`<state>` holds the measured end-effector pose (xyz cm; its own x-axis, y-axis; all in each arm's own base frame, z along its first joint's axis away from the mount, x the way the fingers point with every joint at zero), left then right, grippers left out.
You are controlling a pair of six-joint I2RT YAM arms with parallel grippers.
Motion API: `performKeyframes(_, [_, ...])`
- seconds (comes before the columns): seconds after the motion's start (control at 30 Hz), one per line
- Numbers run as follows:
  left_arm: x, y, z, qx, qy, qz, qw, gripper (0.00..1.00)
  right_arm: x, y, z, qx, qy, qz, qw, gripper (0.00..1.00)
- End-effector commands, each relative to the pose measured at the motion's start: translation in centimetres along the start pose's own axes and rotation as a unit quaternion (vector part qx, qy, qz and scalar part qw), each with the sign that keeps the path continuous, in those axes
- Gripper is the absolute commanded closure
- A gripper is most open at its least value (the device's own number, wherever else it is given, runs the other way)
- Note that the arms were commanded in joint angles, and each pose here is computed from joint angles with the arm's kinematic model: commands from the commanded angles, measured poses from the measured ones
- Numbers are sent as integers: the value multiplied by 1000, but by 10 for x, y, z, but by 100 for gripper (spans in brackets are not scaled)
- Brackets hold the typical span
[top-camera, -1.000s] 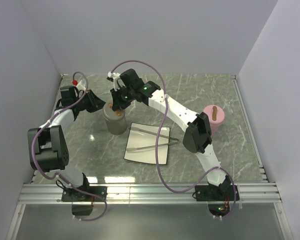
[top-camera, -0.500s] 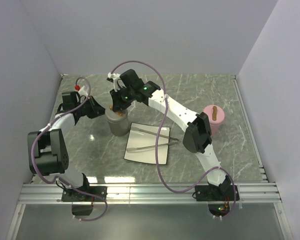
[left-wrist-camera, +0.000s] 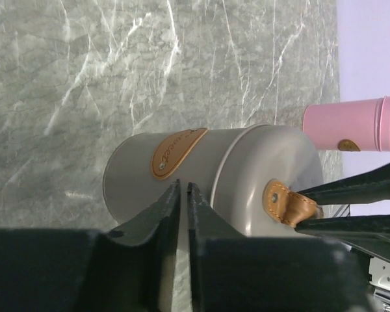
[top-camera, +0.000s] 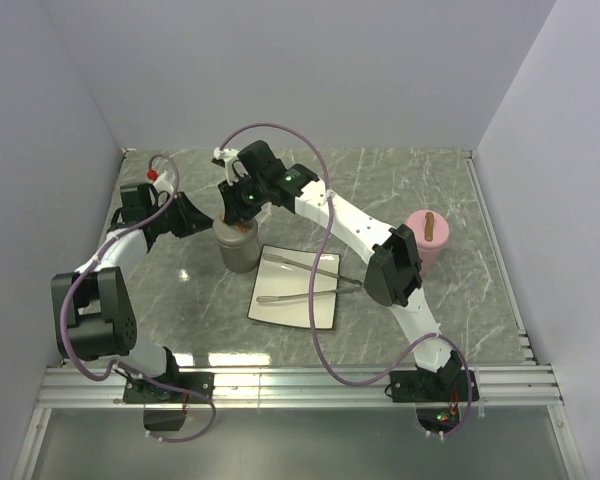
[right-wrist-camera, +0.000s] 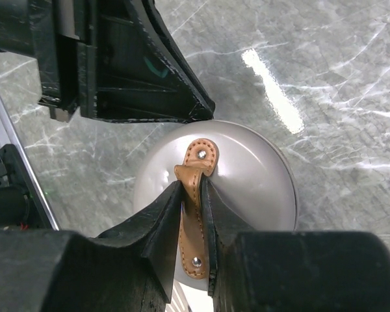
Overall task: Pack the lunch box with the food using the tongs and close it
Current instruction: Close the box lid on the packing box, then move the packing box to the center of the board.
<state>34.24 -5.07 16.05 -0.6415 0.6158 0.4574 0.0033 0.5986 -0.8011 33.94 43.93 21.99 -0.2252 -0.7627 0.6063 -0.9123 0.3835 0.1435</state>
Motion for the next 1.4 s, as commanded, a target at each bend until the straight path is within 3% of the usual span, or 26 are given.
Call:
performKeyframes(0.0, [16, -20, -20, -44, -36, 14, 998, 82, 5, -3, -6, 1, -11, -1, 1000, 74])
performKeyframes(0.13, [26, -28, -26, -54, -51, 23, 997, 78, 17, -4, -20, 3, -35, -5, 999, 70])
performKeyframes(0.3, [48, -36, -24, -95, -69, 37, 992, 68, 49, 1, -47, 15, -86, -14, 996, 54])
performKeyframes(0.57, [79, -27, 6, -196, -62, 23, 978, 55, 89, 11, -70, 37, -128, -9, 991, 55])
performKeyframes(0.73, [76, -12, 37, -160, -44, 26, 986, 57, 106, 10, -68, 26, -127, -8, 991, 53])
performKeyframes(0.97, [60, 1, 45, -128, -18, 4, 992, 59, 147, -36, -59, -16, -144, 13, 989, 33])
performKeyframes(1.13, [39, 10, 63, -85, 31, 4, 996, 59, 177, -68, -51, -42, -155, 45, 986, 30])
performKeyframes(1.37, [21, 6, 67, -2, 25, 31, 999, 53, 203, -94, -37, -70, -161, 69, 982, 30])
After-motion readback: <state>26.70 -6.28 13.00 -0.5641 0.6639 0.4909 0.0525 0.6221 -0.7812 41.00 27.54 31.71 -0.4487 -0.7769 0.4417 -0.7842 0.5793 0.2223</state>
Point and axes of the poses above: each gripper's point midway between its finger pads, its own x axis back along the fingers, its own y axis along the line the jaws close on, z = x × y, the point moved 5 cm from there along x, back along the fingers, and after that the axes turned 12 degrees about x, right-handed, at the moved point
